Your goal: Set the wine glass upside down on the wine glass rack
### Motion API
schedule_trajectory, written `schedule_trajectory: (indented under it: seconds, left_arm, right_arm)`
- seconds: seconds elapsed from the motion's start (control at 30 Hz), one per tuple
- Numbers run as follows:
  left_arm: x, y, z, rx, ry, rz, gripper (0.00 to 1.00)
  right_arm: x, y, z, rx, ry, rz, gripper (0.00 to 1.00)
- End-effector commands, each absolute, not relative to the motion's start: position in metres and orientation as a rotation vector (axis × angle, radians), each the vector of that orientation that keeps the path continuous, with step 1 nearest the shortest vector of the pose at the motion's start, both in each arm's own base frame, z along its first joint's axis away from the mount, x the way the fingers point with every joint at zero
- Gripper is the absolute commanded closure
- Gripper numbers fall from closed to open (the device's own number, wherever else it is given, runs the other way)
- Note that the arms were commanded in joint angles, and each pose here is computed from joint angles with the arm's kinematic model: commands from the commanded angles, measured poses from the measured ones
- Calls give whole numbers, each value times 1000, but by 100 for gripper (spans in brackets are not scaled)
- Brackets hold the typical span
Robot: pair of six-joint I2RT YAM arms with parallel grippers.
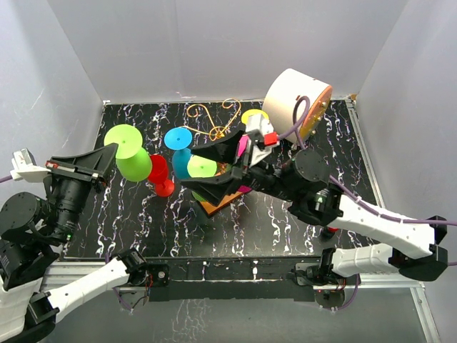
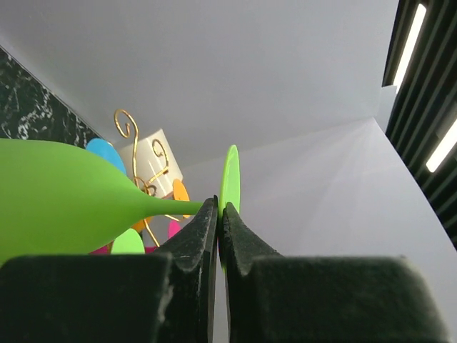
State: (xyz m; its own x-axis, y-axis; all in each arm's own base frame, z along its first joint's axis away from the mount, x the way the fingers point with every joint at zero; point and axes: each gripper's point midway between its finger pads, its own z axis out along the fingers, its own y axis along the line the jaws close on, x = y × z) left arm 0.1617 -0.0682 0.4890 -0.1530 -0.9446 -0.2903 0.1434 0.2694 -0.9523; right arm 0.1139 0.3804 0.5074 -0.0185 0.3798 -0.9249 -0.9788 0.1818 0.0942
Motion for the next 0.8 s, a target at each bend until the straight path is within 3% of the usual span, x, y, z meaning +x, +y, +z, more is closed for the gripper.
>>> schedule_trajectory:
  seconds: [0.0, 0.4, 0.77]
  left_arm:
    - [180, -55, 497, -822, 1300, -998, 100]
    - [241, -73, 495, -704, 1285, -573, 100]
    - [284, -127, 497, -582, 1335, -515, 100]
  right_arm:
    - [108, 355, 527, -629, 1084, 1350, 24]
    - [88, 314, 499, -557, 1265, 1472, 27]
    - [88, 310, 500, -527, 1271, 1484, 28]
